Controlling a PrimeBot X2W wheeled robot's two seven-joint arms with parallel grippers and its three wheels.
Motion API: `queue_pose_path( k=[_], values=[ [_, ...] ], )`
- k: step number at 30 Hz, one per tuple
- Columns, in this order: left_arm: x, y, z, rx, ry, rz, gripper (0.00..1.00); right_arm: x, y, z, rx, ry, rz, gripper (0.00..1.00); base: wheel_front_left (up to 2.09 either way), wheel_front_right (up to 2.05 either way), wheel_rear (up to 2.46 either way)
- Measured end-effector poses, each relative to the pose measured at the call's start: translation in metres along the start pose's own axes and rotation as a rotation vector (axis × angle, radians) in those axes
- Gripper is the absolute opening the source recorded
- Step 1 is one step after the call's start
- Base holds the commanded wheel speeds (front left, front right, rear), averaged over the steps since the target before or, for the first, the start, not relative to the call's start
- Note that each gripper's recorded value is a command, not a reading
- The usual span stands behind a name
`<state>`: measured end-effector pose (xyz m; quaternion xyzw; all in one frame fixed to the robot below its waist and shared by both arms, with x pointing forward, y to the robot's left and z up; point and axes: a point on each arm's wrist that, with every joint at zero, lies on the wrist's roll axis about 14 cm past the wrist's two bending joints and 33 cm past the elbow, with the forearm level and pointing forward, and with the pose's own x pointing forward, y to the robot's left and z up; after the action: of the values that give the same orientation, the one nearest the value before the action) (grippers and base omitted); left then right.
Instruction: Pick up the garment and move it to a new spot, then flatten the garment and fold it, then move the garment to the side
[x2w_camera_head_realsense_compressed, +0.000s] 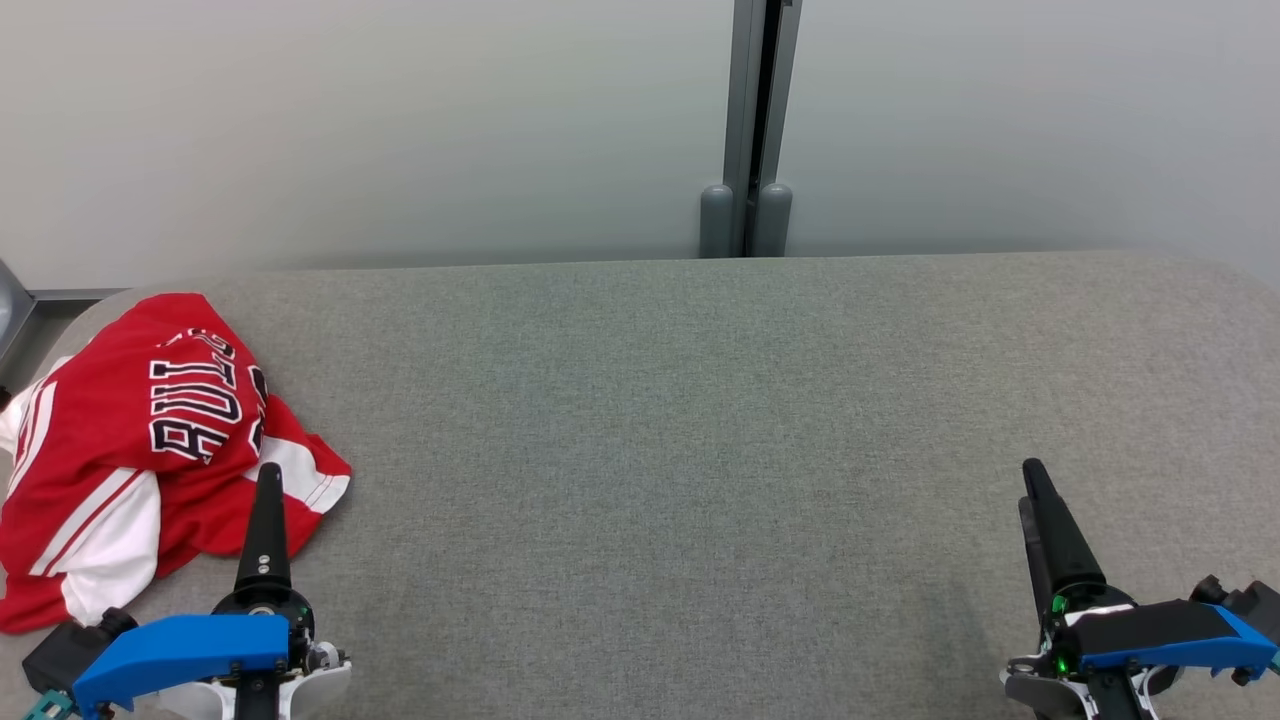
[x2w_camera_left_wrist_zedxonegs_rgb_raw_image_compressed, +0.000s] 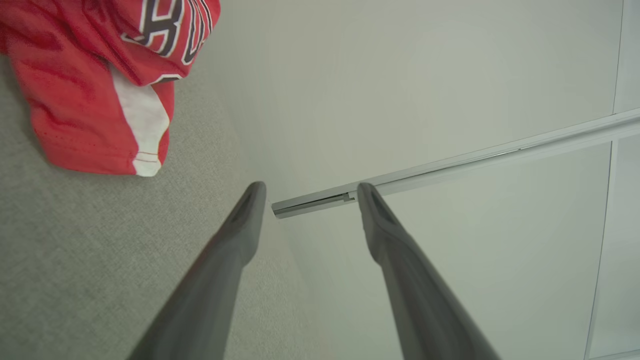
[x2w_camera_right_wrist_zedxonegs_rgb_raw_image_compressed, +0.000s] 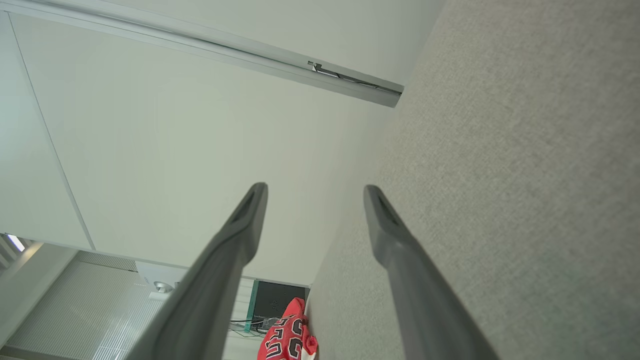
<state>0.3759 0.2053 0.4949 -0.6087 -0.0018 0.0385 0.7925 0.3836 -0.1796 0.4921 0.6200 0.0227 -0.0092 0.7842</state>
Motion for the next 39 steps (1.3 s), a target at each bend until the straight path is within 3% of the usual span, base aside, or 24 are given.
queue_pose_path(
  k=[28, 39],
  values=[
    [-0.001, -0.003, -0.012, 0.61, 0.008, 0.009, 1.0, 0.003, 0.019, -0.025, -0.53, 0.04, 0.087, 1.0, 0.0, 0.0, 0.0],
    [-0.003, 0.0, -0.017, 0.784, 0.021, 0.002, 1.0, 0.002, 0.021, -0.033, -0.715, 0.052, 0.118, 1.0, 0.0, 0.0, 0.0]
  ],
)
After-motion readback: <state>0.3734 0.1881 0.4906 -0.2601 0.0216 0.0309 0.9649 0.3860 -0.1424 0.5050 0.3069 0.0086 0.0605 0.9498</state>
